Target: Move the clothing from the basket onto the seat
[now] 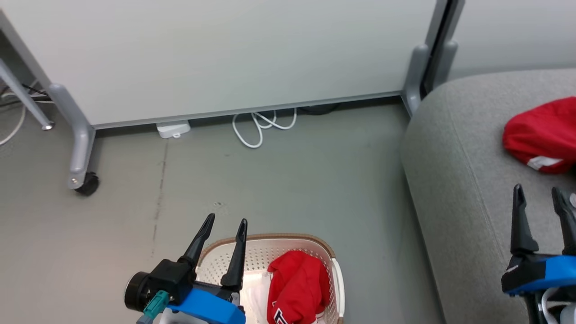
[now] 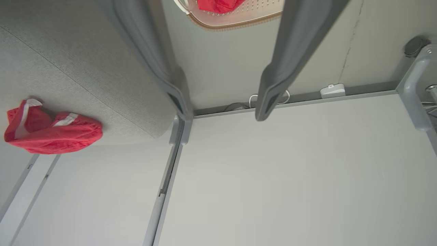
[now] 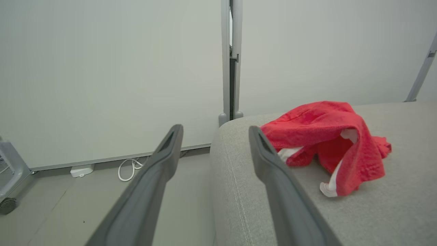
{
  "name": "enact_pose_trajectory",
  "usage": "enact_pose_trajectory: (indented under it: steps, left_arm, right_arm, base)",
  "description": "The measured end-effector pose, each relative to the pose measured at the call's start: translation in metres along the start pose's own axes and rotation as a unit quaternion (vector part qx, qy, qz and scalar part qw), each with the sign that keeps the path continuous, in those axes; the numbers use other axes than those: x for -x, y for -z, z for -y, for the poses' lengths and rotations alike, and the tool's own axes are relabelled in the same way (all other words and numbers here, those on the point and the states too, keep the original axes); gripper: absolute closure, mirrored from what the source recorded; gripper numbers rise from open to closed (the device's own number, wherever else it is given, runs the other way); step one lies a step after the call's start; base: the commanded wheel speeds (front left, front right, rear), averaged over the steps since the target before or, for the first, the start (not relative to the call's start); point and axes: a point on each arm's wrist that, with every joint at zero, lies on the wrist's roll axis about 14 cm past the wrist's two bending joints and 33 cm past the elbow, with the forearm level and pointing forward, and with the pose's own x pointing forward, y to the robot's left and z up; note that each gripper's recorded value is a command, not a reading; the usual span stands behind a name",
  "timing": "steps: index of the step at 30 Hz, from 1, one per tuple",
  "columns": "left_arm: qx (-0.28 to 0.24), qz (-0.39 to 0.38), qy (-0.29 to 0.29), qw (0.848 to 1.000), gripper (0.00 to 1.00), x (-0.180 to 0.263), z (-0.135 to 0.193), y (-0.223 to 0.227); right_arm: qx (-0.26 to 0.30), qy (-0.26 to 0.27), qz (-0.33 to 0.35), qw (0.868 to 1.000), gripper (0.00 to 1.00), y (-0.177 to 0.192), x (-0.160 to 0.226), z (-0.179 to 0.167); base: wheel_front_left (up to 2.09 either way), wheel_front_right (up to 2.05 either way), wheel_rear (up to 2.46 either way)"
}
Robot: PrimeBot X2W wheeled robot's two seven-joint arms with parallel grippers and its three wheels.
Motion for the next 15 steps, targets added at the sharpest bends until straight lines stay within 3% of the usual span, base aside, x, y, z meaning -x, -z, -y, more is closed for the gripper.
enact_pose_trajectory:
  steps: [5,15]
  left_arm:
    - [-0.009,0.011,-0.041,0.999,0.0,0.019,-0.021,-0.007]
    - [-0.017,0.032,-0.102,0.994,0.0,0.048,-0.052,-0.02]
  right_arm:
    - [0.003,-0.034,0.032,0.999,0.0,-0.017,0.014,-0.026]
    - [-0.009,-0.081,0.029,0.996,0.0,-0.015,0.04,-0.055]
  base:
    - [0.0,0.0,0.0]
    - [0.0,0.0,0.0]
